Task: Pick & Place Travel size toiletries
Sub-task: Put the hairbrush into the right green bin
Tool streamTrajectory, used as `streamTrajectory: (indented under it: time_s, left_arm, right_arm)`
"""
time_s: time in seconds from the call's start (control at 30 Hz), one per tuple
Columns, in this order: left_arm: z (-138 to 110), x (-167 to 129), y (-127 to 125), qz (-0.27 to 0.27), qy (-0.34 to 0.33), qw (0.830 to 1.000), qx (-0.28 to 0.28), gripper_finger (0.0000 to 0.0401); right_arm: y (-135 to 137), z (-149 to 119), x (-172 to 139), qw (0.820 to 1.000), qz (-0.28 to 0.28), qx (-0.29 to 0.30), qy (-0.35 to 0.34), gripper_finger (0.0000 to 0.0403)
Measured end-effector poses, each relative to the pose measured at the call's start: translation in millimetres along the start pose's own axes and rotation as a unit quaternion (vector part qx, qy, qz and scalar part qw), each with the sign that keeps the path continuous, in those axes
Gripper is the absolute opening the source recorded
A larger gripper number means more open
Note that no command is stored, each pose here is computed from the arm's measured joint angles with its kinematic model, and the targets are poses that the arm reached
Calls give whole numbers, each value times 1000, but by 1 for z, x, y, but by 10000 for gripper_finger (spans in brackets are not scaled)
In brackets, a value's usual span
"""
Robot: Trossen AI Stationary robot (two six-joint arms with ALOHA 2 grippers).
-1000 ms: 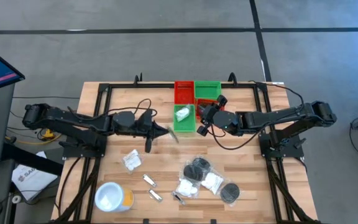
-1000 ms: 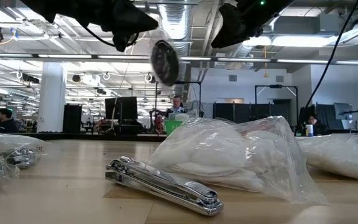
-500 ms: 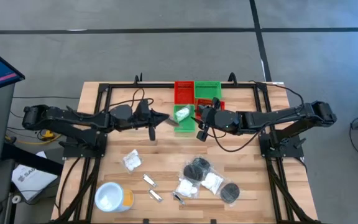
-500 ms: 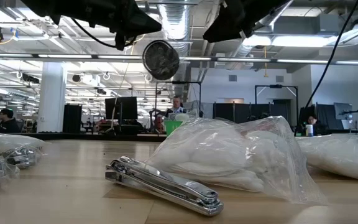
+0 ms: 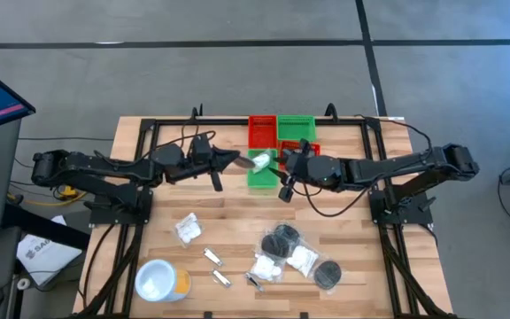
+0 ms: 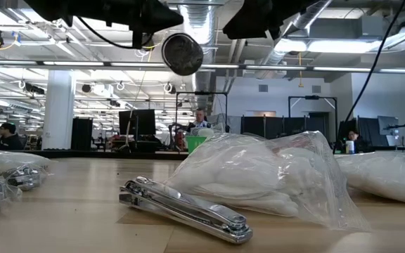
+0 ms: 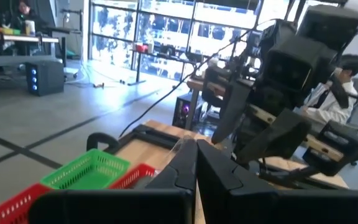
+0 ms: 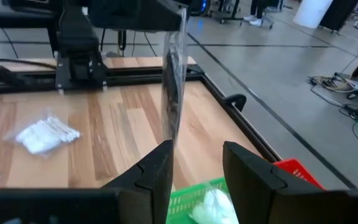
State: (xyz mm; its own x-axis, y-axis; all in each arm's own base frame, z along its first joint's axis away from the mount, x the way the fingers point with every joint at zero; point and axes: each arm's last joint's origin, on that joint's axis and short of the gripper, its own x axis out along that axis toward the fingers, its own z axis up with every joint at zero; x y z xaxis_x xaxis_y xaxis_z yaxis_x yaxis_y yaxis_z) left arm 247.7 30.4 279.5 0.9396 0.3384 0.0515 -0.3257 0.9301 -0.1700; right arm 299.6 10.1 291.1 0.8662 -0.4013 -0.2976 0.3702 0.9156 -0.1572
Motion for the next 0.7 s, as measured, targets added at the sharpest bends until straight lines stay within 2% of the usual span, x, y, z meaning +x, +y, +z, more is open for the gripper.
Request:
streamTrajectory:
  time_s: [0.23,0.43,0.7]
  left_arm:
    - [3,0,0,-2,-14,1000,-4,0]
    - [3,0,-1,-3,-17,1000,-4,0]
    - [3,0,-1,-5,-17,1000,-4,0]
  right_arm:
    - [5,-2,11,1000,0,2,-13,129]
    - [13,-9,25,999,1,-32,-19,129]
    - [11,-7,27,999,-4,-26,-33,129]
